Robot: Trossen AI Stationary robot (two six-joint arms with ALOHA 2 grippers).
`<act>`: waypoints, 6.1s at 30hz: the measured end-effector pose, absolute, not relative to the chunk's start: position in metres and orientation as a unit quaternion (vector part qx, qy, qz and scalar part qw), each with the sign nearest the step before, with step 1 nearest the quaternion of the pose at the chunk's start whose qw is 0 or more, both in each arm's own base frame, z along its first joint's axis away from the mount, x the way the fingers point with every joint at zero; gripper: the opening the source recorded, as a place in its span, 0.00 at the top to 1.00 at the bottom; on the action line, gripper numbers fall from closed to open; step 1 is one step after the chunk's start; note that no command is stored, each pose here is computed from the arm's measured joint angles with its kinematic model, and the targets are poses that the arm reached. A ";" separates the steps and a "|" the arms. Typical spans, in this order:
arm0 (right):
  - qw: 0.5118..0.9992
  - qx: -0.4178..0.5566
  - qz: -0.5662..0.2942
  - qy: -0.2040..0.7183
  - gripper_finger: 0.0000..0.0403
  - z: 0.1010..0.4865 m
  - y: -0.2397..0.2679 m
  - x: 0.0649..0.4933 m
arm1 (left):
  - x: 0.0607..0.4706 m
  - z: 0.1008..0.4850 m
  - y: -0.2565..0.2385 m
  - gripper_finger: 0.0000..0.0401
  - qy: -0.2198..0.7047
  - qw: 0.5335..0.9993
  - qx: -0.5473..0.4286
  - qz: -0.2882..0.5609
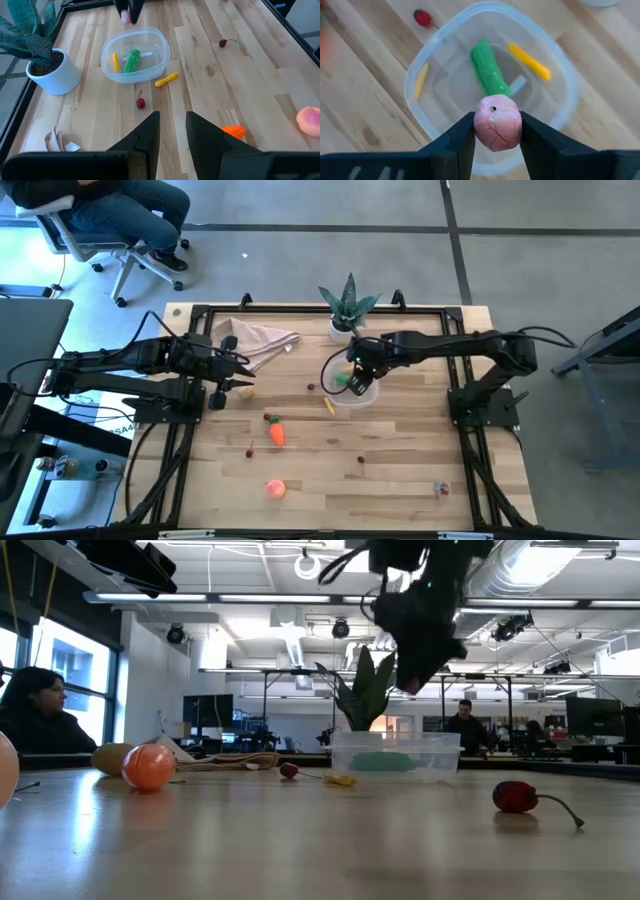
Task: Pick and placing Produce into tupperware
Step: Put the peach into the transparent bin, then put the strawberry into the transparent bin
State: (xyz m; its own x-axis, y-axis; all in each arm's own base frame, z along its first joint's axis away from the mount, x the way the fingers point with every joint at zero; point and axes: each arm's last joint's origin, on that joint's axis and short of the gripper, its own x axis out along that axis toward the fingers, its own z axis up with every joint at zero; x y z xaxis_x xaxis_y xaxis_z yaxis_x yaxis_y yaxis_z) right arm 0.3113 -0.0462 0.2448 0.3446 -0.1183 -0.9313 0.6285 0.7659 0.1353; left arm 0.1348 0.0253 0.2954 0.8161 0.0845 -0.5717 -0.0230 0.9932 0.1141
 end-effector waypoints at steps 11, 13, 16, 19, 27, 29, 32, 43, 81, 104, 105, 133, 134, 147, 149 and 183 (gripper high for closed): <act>0.755 0.240 -0.212 0.572 0.68 0.194 -0.056 0.324 | 0.135 0.295 0.025 0.79 0.302 0.952 0.051 0.028; 0.746 0.240 -0.212 0.584 0.68 0.188 -0.056 0.324 | 0.135 0.295 0.025 0.79 0.302 0.952 0.051 0.028; 0.737 0.235 -0.210 0.598 0.68 0.182 -0.056 0.325 | 0.135 0.295 0.025 0.79 0.302 0.952 0.051 0.028; 0.736 0.234 -0.209 0.599 0.68 0.182 -0.056 0.325 | 0.135 0.295 0.025 0.79 0.302 0.952 0.051 0.028; 0.724 0.234 -0.209 0.614 0.67 0.181 -0.055 0.322 | 0.135 0.295 0.025 0.79 0.302 0.952 0.051 0.028; 0.724 0.234 -0.209 0.615 0.66 0.180 -0.055 0.322 | 0.135 0.295 0.025 0.79 0.302 0.952 0.051 0.028; 0.722 0.233 -0.209 0.617 0.64 0.179 -0.056 0.322 | 0.135 0.295 0.025 0.79 0.302 0.952 0.051 0.028; 0.726 0.237 -0.212 0.610 0.61 0.179 -0.060 0.323 | 0.135 0.295 0.025 0.79 0.302 0.952 0.051 0.028; 0.558 0.426 -0.357 0.616 0.61 0.279 0.132 0.195 | 0.135 0.295 0.025 0.79 0.302 0.952 0.051 0.028; 0.529 0.454 -0.343 0.630 0.49 0.180 0.217 0.126 | 0.135 0.295 0.025 0.79 0.302 0.952 0.051 0.028; 0.529 0.451 -0.341 0.632 0.48 0.179 0.218 0.125 | 0.135 0.295 0.025 0.79 0.302 0.952 0.051 0.029; 0.529 0.407 -0.345 0.660 0.43 0.146 0.233 0.131 | 0.135 0.295 0.025 0.79 0.302 0.952 0.051 0.028; 0.529 0.407 -0.345 0.660 0.43 0.146 0.233 0.131 | 0.135 0.295 0.025 0.79 0.302 0.952 0.051 0.028; 0.526 0.411 -0.357 0.654 0.43 0.145 0.232 0.131 | 0.135 0.295 0.025 0.79 0.302 0.952 0.051 0.028; 0.521 0.414 -0.361 0.654 0.43 0.145 0.232 0.131 | 0.135 0.295 0.025 0.79 0.302 0.952 0.051 0.028; 0.494 0.424 -0.372 0.662 0.53 0.146 0.234 0.130 | 0.135 0.295 0.025 0.79 0.302 0.952 0.051 0.029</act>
